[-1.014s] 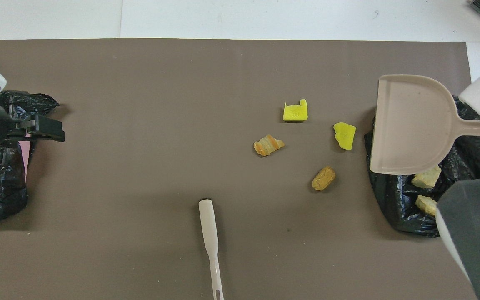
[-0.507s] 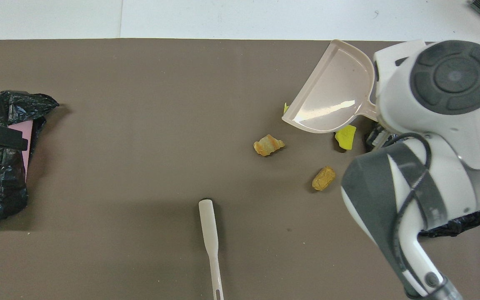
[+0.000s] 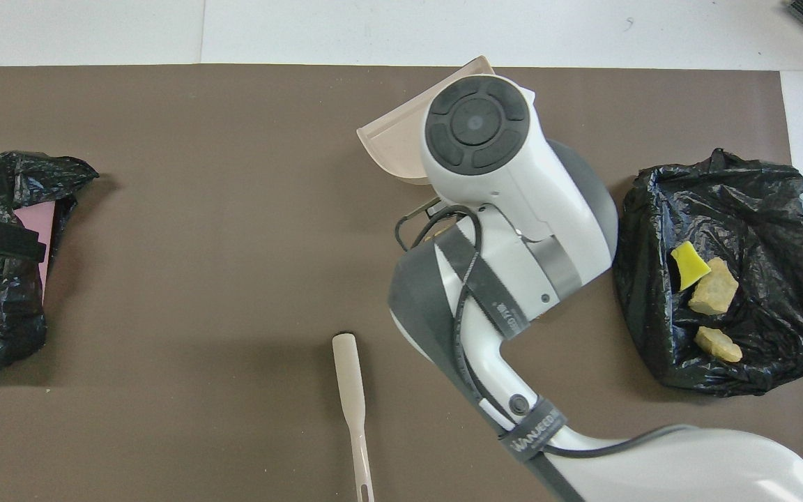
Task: Sweep and dump trash in bin
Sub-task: 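Set the dustpan down on the mat with the right gripper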
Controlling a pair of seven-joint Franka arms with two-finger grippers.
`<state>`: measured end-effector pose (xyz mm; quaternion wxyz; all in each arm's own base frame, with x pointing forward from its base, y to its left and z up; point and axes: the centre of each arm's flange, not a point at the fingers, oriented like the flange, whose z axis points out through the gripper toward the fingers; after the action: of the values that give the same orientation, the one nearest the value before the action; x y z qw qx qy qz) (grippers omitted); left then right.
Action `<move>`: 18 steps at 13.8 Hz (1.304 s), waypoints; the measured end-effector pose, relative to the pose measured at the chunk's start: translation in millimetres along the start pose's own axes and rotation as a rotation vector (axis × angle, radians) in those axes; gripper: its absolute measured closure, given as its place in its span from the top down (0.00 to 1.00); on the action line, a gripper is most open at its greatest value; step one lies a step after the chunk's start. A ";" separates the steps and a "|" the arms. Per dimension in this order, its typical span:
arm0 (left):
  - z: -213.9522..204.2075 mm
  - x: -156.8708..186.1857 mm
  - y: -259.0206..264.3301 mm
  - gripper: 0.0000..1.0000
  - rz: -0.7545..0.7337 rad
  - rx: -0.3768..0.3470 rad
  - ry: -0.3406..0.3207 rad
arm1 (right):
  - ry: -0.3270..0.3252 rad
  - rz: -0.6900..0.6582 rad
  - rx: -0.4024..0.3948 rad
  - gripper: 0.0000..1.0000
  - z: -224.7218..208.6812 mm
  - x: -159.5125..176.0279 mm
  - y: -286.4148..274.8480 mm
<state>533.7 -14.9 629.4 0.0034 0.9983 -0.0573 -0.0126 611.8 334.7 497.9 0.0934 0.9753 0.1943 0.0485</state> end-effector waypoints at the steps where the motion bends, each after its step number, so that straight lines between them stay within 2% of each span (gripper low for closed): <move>1: -0.6 -0.3 0.0 1.00 0.000 0.001 0.001 | 0.011 0.052 0.024 0.33 7.7 6.7 -21.2; 4: -3.4 -2.4 -0.5 1.00 0.053 0.017 0.003 | 0.044 0.193 0.084 0.33 35.6 20.3 -88.1; 7: -5.4 -4.0 1.1 1.00 0.102 0.028 0.005 | 0.045 0.278 0.114 0.33 65.4 21.6 -139.2; 11: -2.2 -3.4 1.2 1.00 0.105 0.027 -0.004 | 0.038 0.376 0.155 0.33 93.5 23.7 -166.7; 18: 16.7 8.8 15.9 1.00 0.139 0.024 -0.037 | 0.004 0.402 0.199 0.33 99.7 21.9 -173.0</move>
<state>540.2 -31.8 612.6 -0.0090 0.9914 -0.1267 -0.0300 581.0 483.8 366.9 -0.0150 0.9987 0.0002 0.0489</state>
